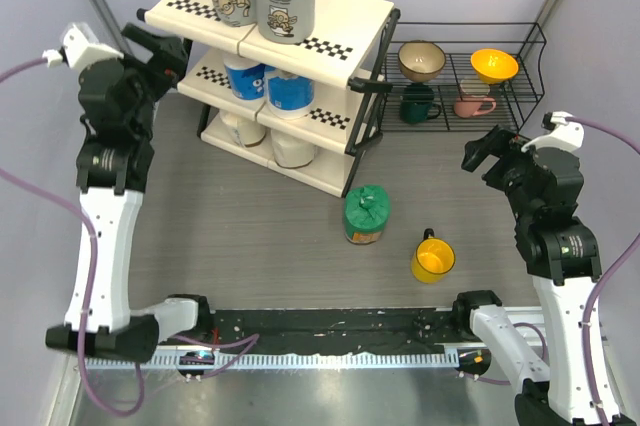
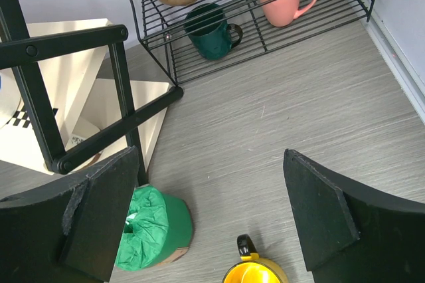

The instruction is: Place and organize the paper towels onto the shelf

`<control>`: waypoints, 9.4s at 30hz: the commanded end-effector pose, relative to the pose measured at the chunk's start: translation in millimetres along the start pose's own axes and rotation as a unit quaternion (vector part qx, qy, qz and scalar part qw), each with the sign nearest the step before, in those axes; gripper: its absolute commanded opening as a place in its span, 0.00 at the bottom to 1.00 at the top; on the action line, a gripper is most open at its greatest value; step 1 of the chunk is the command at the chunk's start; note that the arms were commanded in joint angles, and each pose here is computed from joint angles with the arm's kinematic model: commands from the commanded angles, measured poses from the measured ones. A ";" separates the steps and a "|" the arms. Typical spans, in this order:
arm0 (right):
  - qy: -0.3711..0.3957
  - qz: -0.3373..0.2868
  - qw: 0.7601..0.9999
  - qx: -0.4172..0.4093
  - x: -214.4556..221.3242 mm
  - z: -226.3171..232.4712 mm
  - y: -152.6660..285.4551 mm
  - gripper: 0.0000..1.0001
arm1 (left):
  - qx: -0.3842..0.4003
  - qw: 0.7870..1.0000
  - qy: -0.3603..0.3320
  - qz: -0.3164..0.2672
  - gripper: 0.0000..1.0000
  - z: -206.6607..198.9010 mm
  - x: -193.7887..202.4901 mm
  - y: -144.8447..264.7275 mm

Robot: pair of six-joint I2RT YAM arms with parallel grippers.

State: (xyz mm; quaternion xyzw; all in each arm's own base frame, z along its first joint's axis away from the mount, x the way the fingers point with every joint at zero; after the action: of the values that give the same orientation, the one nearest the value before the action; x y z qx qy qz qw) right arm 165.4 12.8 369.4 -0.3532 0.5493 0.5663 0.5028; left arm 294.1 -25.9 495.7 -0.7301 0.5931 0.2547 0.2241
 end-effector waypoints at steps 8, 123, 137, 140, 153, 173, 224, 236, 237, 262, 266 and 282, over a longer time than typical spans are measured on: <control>-0.004 -0.015 1.000 -0.004 0.7 -0.6 5.0 0.95 | 0.098 0.971 0.120 0.182 1.00 61.9 90.4 70.8; 0.013 0.010 1.000 -0.005 20.9 -6.3 12.3 0.95 | 0.216 0.795 0.404 0.398 0.98 127.4 318.3 49.9; 0.016 0.021 1.000 0.001 26.6 -7.6 9.2 0.95 | 0.211 0.813 0.369 0.397 0.95 108.3 338.8 12.8; 0.017 0.023 1.000 0.002 27.4 -7.8 9.1 0.95 | 0.205 0.818 0.363 0.396 0.95 104.5 341.6 5.6; 0.024 0.022 0.999 0.007 26.9 -9.1 7.9 0.95 | 0.195 0.819 0.378 0.385 0.95 114.9 354.8 -3.9; 0.029 0.026 0.999 0.005 25.8 -7.9 4.0 0.96 | 0.164 0.827 0.412 0.344 0.95 137.6 361.6 -22.1; 0.019 0.041 0.999 0.001 37.9 -7.0 -2.8 0.95 | 0.191 0.843 0.435 0.254 0.95 185.8 226.7 20.2; 0.017 0.046 0.999 -0.005 39.3 -4.7 -8.2 0.96 | 0.129 0.886 0.422 0.141 0.95 218.3 154.3 -21.5; 0.017 0.046 0.999 -0.004 39.4 -4.8 -8.6 0.95 | 0.135 0.887 0.423 0.129 0.95 215.9 147.7 -28.6; 0.021 0.063 0.998 0.005 51.4 -5.7 -23.9 0.95 | 0.077 0.886 0.446 0.102 0.95 273.8 161.1 -101.9; 0.023 0.063 0.998 0.006 51.9 -5.5 -25.7 0.96 | 0.069 0.890 0.439 0.105 0.95 268.3 164.7 -117.5; 0.022 0.068 0.997 0.003 56.0 -3.8 -35.1 0.95 | 0.046 0.888 0.446 0.108 0.95 279.3 189.9 -140.5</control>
State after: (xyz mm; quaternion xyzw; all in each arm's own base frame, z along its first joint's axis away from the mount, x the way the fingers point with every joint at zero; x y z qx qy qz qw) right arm 179.1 14.7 300.0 -0.3118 0.5978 0.5960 0.4361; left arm 420.1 37.2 152.7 -0.6873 0.7144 -0.0943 -0.0915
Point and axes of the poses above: each gripper's point midway between its finger pads, its own y axis back along the fingers, its own z axis along the line the jaws close on, x = y × z, the point moved 9 cm from there along y, back along the fingers, and after that the axes turned 11 degrees about y, right-handed, at the moved point
